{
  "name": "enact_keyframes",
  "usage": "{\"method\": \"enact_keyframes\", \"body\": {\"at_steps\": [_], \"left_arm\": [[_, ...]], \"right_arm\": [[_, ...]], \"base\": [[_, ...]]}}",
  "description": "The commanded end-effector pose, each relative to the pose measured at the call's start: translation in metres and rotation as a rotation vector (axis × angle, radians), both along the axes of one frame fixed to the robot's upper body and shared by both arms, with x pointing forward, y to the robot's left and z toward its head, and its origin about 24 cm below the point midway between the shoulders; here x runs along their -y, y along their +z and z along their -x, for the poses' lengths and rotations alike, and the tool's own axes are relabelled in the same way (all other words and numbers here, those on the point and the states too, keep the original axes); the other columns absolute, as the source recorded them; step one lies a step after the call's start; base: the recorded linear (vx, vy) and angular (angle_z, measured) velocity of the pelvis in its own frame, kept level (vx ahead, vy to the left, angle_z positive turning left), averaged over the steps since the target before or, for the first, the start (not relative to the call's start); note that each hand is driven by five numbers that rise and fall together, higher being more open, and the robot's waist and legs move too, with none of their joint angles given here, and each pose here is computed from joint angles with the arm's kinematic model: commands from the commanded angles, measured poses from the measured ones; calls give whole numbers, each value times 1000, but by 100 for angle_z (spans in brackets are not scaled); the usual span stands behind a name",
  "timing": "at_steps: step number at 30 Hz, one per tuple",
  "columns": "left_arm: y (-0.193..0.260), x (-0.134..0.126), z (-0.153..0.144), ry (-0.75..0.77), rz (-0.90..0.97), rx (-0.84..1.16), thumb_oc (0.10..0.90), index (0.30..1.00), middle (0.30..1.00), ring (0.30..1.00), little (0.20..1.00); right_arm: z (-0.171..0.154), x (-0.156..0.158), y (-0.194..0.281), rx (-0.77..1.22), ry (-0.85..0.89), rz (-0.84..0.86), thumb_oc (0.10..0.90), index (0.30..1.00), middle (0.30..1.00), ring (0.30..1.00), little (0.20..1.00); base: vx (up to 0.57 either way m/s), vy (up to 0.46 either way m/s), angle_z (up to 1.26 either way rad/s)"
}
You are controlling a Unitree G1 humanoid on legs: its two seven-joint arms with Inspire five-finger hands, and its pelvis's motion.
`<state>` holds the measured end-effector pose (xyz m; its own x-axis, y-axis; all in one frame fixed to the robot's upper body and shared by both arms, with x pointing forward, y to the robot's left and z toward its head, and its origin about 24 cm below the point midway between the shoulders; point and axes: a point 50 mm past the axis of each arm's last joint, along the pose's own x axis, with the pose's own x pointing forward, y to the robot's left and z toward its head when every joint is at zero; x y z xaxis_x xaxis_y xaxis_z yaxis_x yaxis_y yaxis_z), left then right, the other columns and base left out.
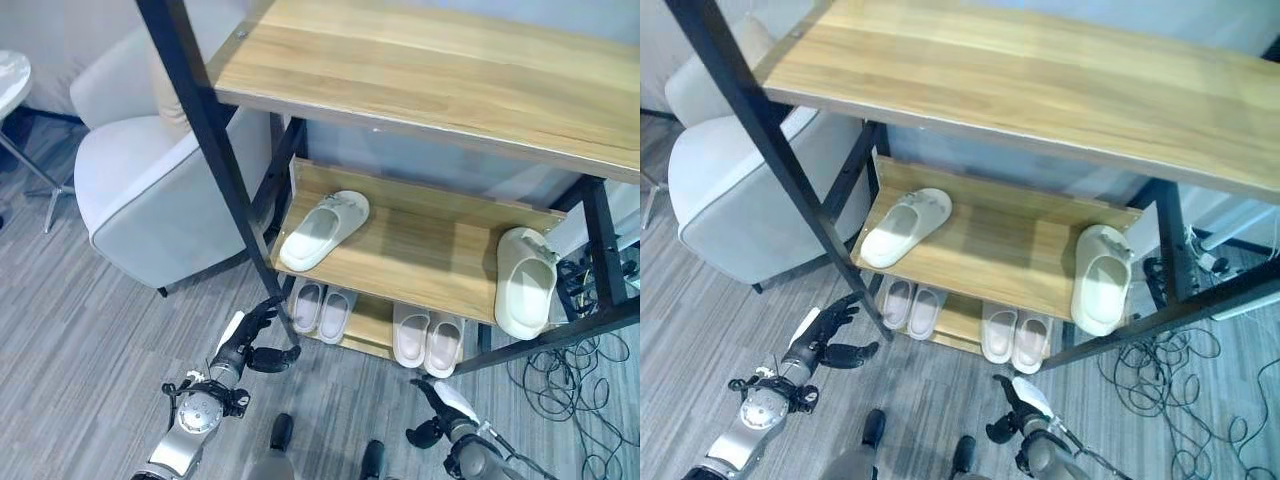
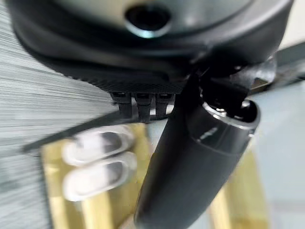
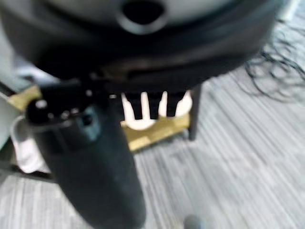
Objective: Arrange the slippers neatly on the shoe rack.
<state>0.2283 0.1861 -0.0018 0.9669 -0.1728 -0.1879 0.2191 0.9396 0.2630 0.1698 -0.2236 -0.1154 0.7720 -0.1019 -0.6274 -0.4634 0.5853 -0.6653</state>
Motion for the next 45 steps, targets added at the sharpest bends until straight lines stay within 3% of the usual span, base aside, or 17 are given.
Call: {"method": "enact_keyframes", "body": {"at_steps": [1,7,27,36,45], "left_arm": [[34,17,-11,-53,107,175,800,900,900,900,900],[58,22,-19,-57,135,283,800,900,900,900,900],[115,21,-73,30,-128,577,800,900,900,900,900],[150,10,-100,18,-457,720,800,900,900,900,900],[173,-16,-117,71,-767,771,800,900,900,900,900]], "right_arm": [[2,18,5,26,-30,50,800,900,900,900,900],[12,19,-1,-10,-62,44,800,900,900,900,900],[28,15,-12,-80,-72,30,800,900,900,900,900],[21,15,-8,-62,-39,25,800,900,900,900,900],[17,17,-6,-52,-31,27,800,900,900,900,900]], "base": [[34,-1,-7],[34,8,-14],[19,3,-6],[-35,6,-12],[-4,1,-1]]}}
